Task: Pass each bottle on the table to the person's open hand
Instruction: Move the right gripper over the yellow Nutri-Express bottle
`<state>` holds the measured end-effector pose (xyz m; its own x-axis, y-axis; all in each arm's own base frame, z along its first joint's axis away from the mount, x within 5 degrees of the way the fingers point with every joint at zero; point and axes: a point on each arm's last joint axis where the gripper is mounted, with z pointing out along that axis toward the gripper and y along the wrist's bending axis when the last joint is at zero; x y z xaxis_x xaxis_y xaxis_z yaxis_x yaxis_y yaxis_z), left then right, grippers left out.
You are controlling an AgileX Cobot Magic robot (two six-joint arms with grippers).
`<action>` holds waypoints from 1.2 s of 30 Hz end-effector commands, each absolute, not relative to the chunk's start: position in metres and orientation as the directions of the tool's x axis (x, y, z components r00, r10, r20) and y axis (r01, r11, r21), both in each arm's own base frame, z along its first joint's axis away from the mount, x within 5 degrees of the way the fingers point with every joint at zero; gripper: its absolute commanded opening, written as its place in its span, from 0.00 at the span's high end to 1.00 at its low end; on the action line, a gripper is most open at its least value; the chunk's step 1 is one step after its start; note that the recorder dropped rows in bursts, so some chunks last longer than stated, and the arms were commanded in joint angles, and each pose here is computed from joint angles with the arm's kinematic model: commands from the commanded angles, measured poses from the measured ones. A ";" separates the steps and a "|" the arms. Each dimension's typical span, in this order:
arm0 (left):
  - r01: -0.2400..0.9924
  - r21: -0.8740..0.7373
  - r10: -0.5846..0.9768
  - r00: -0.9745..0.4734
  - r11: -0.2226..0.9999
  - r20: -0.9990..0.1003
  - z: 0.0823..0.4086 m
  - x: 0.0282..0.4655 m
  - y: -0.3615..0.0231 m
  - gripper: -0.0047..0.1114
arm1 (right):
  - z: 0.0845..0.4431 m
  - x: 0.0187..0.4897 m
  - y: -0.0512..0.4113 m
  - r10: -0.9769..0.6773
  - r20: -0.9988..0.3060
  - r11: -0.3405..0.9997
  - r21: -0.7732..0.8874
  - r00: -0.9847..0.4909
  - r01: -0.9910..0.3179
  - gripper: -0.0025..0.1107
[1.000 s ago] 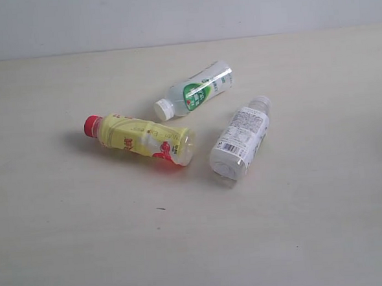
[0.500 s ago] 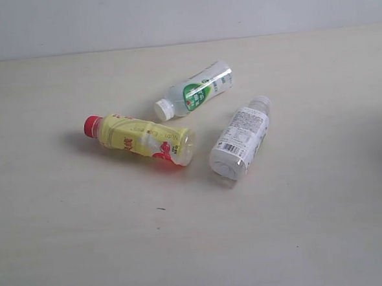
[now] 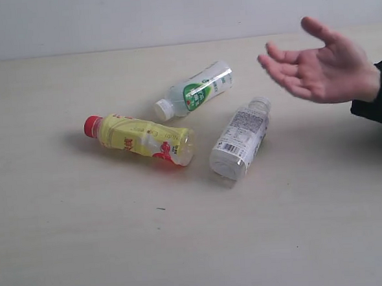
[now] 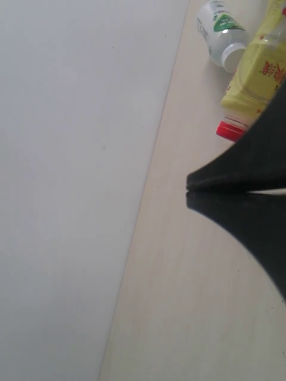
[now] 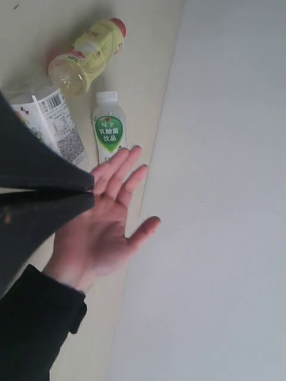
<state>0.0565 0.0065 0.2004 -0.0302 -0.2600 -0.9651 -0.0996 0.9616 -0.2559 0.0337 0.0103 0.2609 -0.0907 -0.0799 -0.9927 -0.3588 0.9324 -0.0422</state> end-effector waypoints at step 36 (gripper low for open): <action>-0.100 -0.254 -0.257 -0.022 0.962 -0.966 0.201 0.056 0.007 0.96 | 0.291 0.232 0.122 -0.365 -0.683 0.808 0.106 -0.633 -0.580 0.98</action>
<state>0.0565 0.0065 0.2004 -0.0302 -0.2600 -0.9651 -0.0996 0.9616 -0.2559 0.2177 0.1129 0.2981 -0.6173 -0.3530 -0.7031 -0.5646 0.8212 0.0834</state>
